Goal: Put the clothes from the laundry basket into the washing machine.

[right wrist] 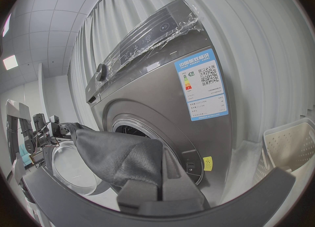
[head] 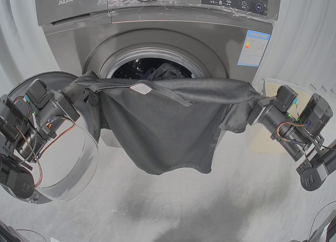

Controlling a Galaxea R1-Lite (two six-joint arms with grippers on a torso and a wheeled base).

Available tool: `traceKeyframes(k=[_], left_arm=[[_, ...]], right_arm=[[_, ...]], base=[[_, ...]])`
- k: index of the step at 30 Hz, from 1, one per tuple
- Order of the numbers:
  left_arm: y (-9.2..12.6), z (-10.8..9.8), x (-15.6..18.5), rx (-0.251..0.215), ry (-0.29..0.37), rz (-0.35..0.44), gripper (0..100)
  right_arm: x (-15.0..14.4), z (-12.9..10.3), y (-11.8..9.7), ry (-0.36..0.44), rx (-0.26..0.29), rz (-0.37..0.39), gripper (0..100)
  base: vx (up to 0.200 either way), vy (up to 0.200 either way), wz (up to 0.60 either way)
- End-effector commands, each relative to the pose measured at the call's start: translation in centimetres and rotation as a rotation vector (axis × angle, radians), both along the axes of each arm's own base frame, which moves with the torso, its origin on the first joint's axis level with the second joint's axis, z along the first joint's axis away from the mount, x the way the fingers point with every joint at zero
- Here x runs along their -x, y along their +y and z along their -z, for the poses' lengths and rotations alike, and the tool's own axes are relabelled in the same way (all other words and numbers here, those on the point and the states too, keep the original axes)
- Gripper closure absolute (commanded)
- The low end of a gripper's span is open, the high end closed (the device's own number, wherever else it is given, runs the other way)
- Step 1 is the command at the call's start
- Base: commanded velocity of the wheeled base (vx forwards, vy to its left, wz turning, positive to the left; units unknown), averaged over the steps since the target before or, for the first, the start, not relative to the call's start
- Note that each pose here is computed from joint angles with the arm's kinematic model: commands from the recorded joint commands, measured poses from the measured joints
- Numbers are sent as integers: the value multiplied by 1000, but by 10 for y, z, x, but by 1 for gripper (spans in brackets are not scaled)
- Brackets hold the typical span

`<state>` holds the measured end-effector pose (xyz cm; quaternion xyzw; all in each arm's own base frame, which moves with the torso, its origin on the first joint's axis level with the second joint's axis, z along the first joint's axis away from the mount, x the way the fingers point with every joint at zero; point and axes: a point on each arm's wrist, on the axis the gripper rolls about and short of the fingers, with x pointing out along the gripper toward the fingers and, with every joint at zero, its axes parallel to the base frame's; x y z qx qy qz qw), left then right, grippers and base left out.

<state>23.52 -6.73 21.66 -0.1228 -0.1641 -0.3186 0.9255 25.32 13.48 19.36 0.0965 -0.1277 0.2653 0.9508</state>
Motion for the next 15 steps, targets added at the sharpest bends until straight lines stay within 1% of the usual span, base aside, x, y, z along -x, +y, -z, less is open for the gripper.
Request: traceKeyframes(k=[1, 7, 10, 12, 15], left_arm=[[3, -3, 4, 2, -12, -3, 100], [-4, -2, 5, 2, -10, 22, 100], [-17, -3, 7, 5, -13, 71, 100], [-31, -3, 6, -1, -8, 118, 100], [-34, -1, 5, -6, 1, 128, 100]], right_arm=[[5, -6, -3, -14, -8, 0, 100], [6, -3, 1, 3, 0, -13, 100], [8, 4, 3, 25, 8, -14, 100], [6, 15, 13, 59, 20, -25, 100], [8, 17, 14, 65, 24, -28, 100]], base=[[0, 0, 0], [0, 0, 0], [0, 0, 0], [0, 0, 0], [0, 0, 0]])
